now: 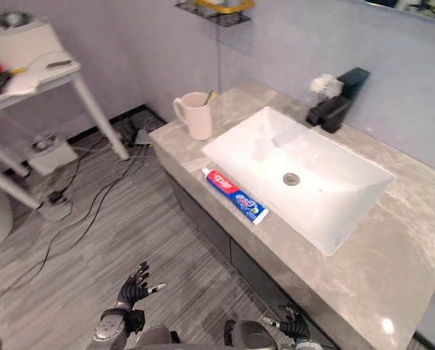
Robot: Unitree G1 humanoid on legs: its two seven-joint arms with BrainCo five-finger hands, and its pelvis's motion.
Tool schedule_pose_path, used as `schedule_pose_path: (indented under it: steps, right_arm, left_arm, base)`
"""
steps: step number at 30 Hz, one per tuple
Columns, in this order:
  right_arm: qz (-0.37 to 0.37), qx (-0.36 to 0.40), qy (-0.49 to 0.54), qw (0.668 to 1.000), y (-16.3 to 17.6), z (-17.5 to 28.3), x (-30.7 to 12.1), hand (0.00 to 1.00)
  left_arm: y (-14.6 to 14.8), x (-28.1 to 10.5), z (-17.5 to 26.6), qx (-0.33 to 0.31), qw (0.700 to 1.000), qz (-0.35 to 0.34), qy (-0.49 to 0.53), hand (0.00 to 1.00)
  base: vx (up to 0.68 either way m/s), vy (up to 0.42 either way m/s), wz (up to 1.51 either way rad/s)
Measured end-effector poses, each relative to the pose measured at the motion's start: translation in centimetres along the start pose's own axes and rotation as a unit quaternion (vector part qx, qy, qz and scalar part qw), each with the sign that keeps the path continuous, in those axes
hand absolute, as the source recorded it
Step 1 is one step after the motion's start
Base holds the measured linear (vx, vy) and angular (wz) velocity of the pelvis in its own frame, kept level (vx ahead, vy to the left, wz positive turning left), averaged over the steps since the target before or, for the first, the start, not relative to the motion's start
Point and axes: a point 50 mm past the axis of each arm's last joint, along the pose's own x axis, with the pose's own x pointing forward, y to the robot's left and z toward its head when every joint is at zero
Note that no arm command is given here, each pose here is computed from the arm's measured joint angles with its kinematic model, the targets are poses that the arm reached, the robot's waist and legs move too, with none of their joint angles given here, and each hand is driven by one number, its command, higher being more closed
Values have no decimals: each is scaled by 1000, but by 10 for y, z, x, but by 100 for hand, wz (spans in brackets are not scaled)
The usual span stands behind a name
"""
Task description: Organize washtable
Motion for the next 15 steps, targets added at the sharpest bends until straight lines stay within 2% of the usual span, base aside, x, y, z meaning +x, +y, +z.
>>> schedule_pose_path:
  steps: [4,9,15]
  right_arm:
    - [6,5,-16,1000,7,3,-4,0]
    - [32,17,-30,999,28,14,1,0]
    - [46,-7,-23,999,33,20,11,0]
  left_arm:
    - [0,-4,-2,0,1000,0,1,0]
    - [7,-5,1,15,1000,1,-6,0]
    - [13,8,10,32,999,4,-8,0]
  base:
    - [201,363,-122]
    - [178,231,-128]
    - [167,33,-55]
